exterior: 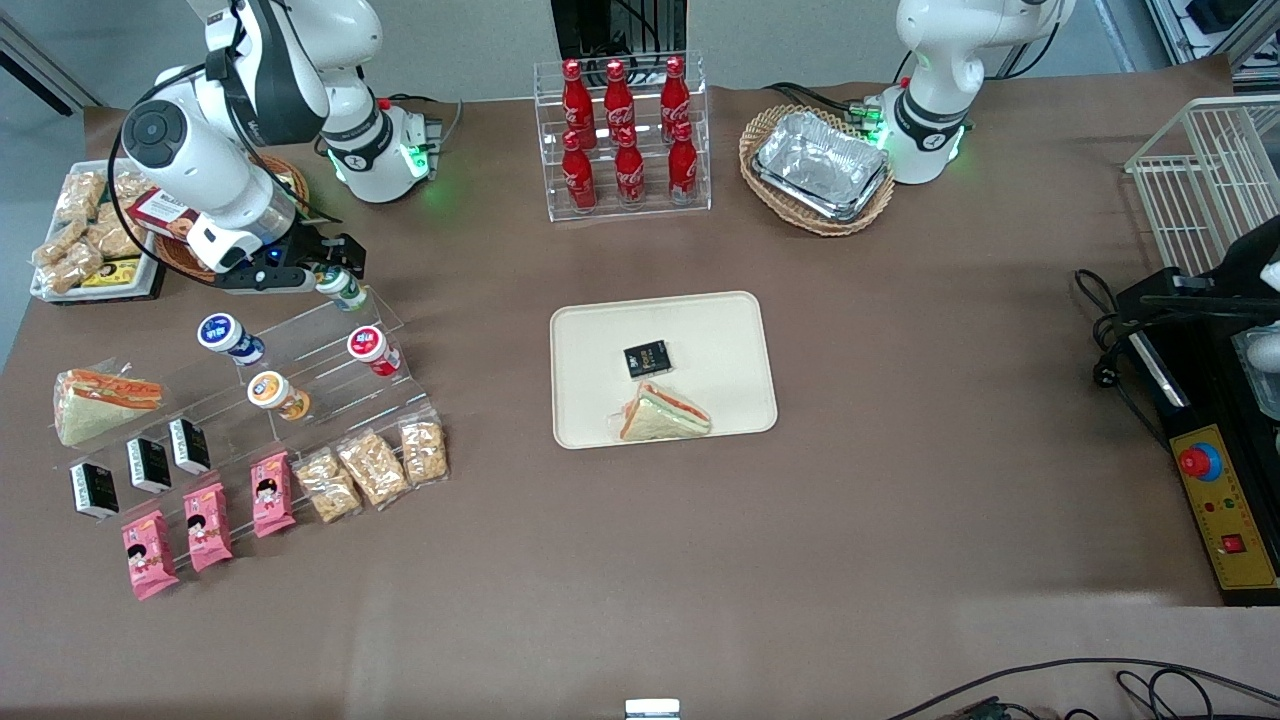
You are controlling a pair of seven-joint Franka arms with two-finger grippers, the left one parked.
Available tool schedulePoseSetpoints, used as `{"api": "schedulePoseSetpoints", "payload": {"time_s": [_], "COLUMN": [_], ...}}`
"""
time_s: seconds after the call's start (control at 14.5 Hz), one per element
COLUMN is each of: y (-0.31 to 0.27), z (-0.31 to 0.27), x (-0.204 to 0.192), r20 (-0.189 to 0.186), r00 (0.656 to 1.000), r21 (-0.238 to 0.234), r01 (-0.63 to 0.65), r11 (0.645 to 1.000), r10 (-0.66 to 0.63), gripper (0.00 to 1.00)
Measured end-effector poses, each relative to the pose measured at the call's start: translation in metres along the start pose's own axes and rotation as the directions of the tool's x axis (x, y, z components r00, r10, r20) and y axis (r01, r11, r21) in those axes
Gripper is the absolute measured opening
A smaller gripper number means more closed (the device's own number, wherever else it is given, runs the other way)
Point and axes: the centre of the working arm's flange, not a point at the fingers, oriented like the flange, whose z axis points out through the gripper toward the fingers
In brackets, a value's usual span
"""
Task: Place green gum on tray
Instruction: 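Close the right gripper on the green gum bottle and lift it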
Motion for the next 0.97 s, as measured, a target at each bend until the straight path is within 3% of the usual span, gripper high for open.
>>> {"api": "schedulePoseSetpoints", "payload": {"time_s": [0.14,0.21,0.34,0.41,0.48,0.97], "y": [0.000,0.000,0.000,0.000,0.000,-0.003], "z": [0.000,0.000,0.000,-0.001,-0.002,-0.045], "x": [0.000,0.000,0.000,0.000,0.000,0.018], "r20": [0.001,0.001,-0.002,-0.006,-0.012,-0.087], "r00": [1.000,1.000,1.000,1.000,1.000,0.996], "r21": [0.000,0.000,0.000,0.001,0.002,0.008], "r01": [-0.002,-0.002,-0.003,-0.003,-0.004,0.000], "r11": [1.000,1.000,1.000,1.000,1.000,1.000], "r10": [0.002,0.002,0.003,0.003,0.004,0.001], "gripper": [0.83,0.74,0.72,0.63,0.61,0.59]}}
